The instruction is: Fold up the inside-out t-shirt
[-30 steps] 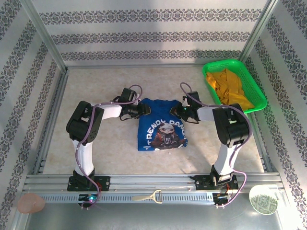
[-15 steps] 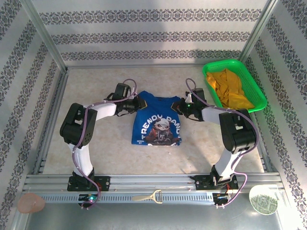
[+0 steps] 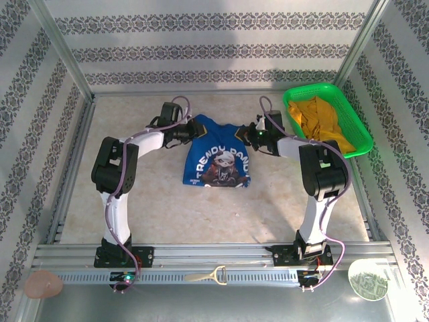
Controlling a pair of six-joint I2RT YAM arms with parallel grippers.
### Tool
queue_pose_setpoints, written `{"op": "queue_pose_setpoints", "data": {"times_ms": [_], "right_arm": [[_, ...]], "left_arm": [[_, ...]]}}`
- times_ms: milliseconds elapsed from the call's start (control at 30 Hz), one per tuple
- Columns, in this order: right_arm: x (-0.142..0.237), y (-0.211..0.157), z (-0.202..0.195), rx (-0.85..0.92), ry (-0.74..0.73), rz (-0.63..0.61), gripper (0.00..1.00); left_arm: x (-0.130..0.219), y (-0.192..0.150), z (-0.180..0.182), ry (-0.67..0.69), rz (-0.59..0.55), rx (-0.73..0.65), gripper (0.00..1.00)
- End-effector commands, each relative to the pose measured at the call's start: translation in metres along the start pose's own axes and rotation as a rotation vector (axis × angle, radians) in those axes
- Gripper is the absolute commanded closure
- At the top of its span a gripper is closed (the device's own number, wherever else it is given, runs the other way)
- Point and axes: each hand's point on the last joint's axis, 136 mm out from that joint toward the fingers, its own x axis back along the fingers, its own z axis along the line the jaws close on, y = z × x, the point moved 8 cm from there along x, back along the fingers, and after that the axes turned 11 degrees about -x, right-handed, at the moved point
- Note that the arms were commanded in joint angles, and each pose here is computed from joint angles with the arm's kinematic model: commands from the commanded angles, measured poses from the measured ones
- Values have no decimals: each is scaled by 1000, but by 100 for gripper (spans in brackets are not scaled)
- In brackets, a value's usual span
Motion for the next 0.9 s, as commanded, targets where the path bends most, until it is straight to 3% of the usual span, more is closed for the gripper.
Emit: {"op": "queue_pose_setpoints", "data": {"times_ms": [0,200,367,500,733,867], "right_arm": [[8,18,50,53,132,-8,100],[32,34,108,117,240,-33,100],[55,20,118,151,275,-38,100],[61,-5,83,142,226,-26,100],[51,-60,-26,49,71,17,100],[55,-78,-55,16,26,25,100]], "left_arm": [[16,37,-25,-60,-52,-67,100],[46,80,-65,-132,-161,-151,100],[68,73,-83,-208,-232,-183,100],[70,31,-61,-207,-211,-142,100],[54,-65,-8,-141,-114,-30,100],[49,-86,-1,-132,-85,-21,100]]}}
